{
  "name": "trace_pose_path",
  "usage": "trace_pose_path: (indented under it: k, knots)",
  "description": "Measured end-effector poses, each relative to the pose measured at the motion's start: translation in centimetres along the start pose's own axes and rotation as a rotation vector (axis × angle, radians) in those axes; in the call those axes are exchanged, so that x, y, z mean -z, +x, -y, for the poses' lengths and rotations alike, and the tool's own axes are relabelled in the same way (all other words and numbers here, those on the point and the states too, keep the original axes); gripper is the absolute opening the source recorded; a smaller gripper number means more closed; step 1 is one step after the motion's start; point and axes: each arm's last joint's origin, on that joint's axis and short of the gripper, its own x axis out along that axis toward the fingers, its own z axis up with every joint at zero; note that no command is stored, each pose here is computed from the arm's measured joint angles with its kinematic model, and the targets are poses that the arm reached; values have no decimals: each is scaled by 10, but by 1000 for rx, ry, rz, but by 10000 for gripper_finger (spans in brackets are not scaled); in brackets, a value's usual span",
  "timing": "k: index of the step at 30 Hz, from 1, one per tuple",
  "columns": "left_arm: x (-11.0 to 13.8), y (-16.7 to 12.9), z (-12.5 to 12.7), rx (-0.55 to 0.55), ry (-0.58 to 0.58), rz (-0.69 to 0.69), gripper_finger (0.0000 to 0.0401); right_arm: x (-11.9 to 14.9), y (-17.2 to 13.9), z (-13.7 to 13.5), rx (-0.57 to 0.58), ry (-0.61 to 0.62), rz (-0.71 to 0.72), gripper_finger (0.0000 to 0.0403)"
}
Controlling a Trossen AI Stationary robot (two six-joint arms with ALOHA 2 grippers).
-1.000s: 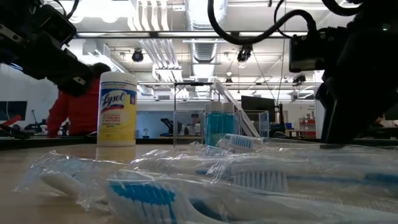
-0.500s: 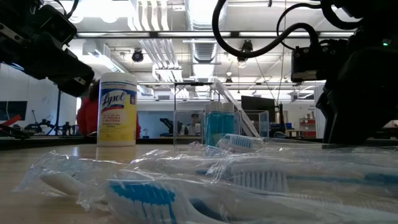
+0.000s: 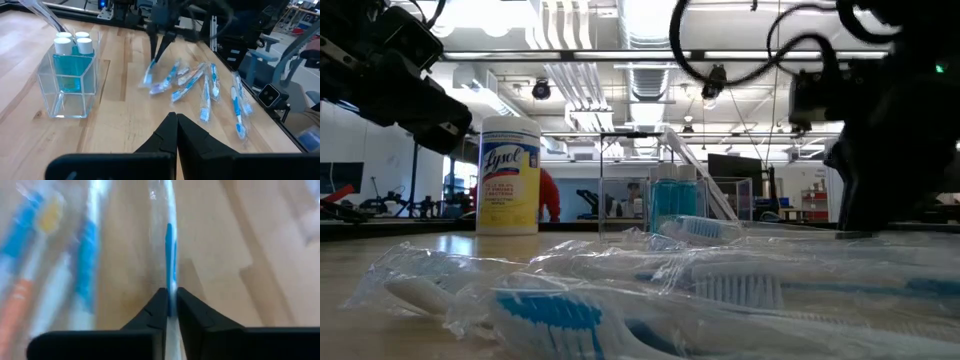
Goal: Pick & Place toothbrushing station
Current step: Put the blue toothbrush into the left compartment of the transparent organizer
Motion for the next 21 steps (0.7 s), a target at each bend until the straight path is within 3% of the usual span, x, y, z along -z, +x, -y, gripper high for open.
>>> trace_pose_path:
  k: [6, 13, 21]
  knots:
    - [-5, 0, 1, 13, 35, 51, 5, -20, -35, -4, -29, 8, 161, 20]
    - [-22, -1, 6, 44, 64, 183, 20, -45, -86, -11, -36, -91, 452, 19]
    - [-46, 1, 13, 63, 126, 239, 25, -69, -113, -20, -235, -295, 775, 18]
